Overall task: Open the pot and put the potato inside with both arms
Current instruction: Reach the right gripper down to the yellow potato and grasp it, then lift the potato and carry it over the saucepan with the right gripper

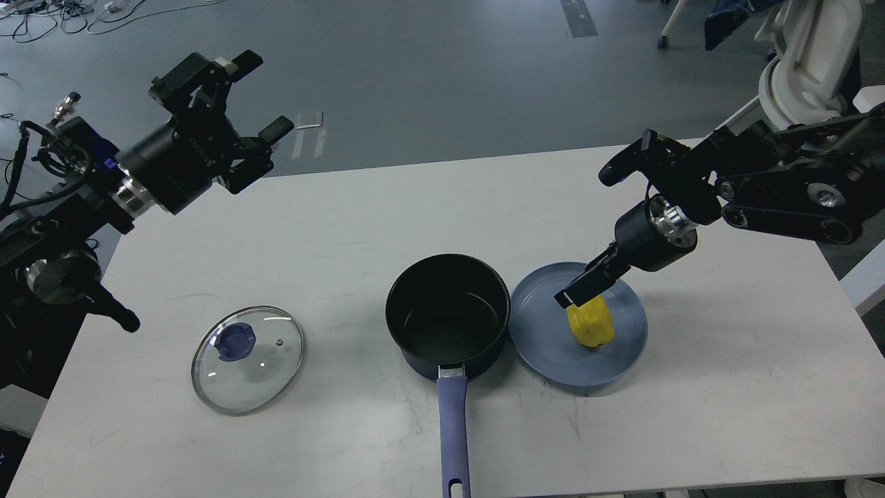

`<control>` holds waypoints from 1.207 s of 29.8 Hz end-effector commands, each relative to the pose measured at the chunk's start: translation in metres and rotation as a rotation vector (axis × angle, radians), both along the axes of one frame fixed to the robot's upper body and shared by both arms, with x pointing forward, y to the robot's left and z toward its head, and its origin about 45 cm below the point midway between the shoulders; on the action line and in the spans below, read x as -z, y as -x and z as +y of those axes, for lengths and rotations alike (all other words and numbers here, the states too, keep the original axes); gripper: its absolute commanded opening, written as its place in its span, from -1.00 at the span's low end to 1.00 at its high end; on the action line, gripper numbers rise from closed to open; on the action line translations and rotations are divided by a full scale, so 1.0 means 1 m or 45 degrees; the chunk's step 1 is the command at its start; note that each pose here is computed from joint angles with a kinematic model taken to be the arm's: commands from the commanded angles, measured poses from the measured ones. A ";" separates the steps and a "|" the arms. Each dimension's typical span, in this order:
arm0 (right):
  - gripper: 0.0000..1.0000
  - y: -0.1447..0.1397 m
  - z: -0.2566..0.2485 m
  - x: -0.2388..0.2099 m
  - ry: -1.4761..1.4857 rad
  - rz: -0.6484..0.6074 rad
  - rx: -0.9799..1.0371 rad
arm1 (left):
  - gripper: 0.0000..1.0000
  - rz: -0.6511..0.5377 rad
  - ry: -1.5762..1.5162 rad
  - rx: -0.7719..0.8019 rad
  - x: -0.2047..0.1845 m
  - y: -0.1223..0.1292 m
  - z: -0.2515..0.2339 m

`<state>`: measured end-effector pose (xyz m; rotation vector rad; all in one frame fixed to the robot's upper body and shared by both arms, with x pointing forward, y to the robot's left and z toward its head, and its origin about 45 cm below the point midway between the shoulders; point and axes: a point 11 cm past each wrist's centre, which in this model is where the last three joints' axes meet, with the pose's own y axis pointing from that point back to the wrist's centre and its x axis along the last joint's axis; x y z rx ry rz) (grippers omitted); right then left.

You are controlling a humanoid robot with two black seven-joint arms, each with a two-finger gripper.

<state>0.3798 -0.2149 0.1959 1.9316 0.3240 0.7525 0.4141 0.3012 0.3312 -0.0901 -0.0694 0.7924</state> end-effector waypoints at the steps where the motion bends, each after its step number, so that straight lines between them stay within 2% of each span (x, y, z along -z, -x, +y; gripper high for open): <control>1: 1.00 0.002 0.001 0.008 0.008 0.016 0.000 | 0.95 0.001 0.003 0.005 0.001 0.000 -0.002; 15: 1.00 0.008 -0.008 0.024 0.055 0.050 0.008 | 0.95 0.008 0.017 0.014 0.003 -0.001 -0.007; 18: 0.95 0.008 -0.006 0.027 0.062 0.051 0.002 | 0.95 0.008 0.019 0.013 0.003 -0.001 -0.007; 24: 0.53 0.011 -0.005 0.032 0.087 0.065 -0.014 | 0.95 0.008 0.020 0.015 0.003 -0.001 -0.008; 25: 0.32 0.010 -0.005 0.032 0.090 0.062 -0.016 | 0.95 0.008 0.020 0.015 0.003 -0.001 -0.008; 27: 0.06 0.011 -0.006 0.034 0.096 0.068 -0.015 | 0.95 0.008 0.020 0.015 0.003 -0.001 -0.008; 28: -0.16 0.012 -0.006 0.034 0.097 0.070 -0.017 | 0.95 0.008 0.019 0.013 0.003 -0.001 -0.007; 29: -0.28 0.012 -0.006 0.034 0.097 0.070 -0.017 | 0.95 0.008 0.019 0.013 0.003 -0.001 -0.007; 30: -0.51 0.011 -0.007 0.033 0.097 0.068 -0.012 | 0.95 0.008 0.018 0.011 0.003 -0.001 -0.007; 31: -0.60 0.010 -0.008 0.031 0.094 0.061 -0.009 | 0.95 0.008 0.018 0.011 0.003 -0.001 -0.007; 36: -0.60 -0.004 -0.008 0.009 0.060 0.000 0.016 | 0.95 0.008 0.016 0.006 0.003 -0.001 -0.005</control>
